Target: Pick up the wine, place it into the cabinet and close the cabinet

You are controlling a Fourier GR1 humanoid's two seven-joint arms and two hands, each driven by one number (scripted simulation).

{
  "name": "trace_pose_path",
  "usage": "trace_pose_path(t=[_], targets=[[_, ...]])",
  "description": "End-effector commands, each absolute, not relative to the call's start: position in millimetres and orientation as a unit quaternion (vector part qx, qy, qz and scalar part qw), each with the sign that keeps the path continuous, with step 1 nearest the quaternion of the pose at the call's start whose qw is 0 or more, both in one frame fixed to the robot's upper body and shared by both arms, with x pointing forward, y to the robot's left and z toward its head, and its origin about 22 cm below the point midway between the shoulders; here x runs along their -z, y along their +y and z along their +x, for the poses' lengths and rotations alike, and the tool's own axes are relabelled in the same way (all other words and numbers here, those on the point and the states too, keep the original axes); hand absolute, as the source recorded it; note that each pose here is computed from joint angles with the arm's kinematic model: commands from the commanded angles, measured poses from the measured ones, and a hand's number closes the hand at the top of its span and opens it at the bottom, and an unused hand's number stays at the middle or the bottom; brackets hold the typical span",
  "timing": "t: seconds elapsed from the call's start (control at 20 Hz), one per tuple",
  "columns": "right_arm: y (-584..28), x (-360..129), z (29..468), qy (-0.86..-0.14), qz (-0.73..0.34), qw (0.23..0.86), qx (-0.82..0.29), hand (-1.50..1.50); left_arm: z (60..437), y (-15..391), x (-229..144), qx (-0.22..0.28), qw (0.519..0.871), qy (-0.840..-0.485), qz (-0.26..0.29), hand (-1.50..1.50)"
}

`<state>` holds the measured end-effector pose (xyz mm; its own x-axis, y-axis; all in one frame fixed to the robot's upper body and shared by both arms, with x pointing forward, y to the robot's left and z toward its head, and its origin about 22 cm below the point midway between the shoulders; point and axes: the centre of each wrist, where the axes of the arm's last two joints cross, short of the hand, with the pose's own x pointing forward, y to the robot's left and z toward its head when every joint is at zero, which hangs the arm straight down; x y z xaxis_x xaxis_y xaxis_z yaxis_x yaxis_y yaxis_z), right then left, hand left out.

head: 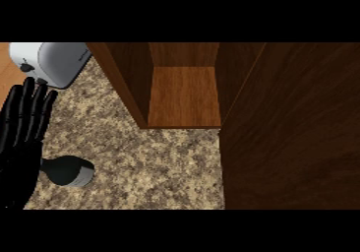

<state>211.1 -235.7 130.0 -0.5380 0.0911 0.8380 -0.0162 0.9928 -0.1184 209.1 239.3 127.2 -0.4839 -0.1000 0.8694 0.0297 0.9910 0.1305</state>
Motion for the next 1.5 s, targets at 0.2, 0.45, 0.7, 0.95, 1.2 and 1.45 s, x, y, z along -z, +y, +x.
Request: trace_pose_path(t=[0.2, 0.45, 0.7, 0.95, 1.2, 1.45], targets=[[-244, -129, 187, -0.868, 0.008, 0.493, -0.069, -1.5, 205, 233, -108, -0.06, 0.498, -0.833, 0.234, -1.5], [-234, -128, 168, -0.817, 0.113, 0.553, -0.118, -1.5, 206, 204, -100, -0.207, 0.535, -0.803, 0.163, -1.5], [-235, -146, 158, -0.818, 0.125, 0.548, -0.126, -1.5, 215, 144, -112, -0.216, 0.522, -0.809, 0.162, -1.5], [-221, -167, 142, -0.814, 0.122, 0.554, -0.126, -1.5, 214, 123, -142, -0.218, 0.514, -0.815, 0.158, -1.5], [-216, -184, 140, -0.816, 0.125, 0.552, -0.117, -1.5, 212, 104, -141, -0.218, 0.519, -0.812, 0.156, -1.5], [-232, -197, 142, -0.814, 0.122, 0.553, -0.127, -1.5, 204, 111, -158, -0.239, 0.514, -0.808, 0.163, -1.5]])
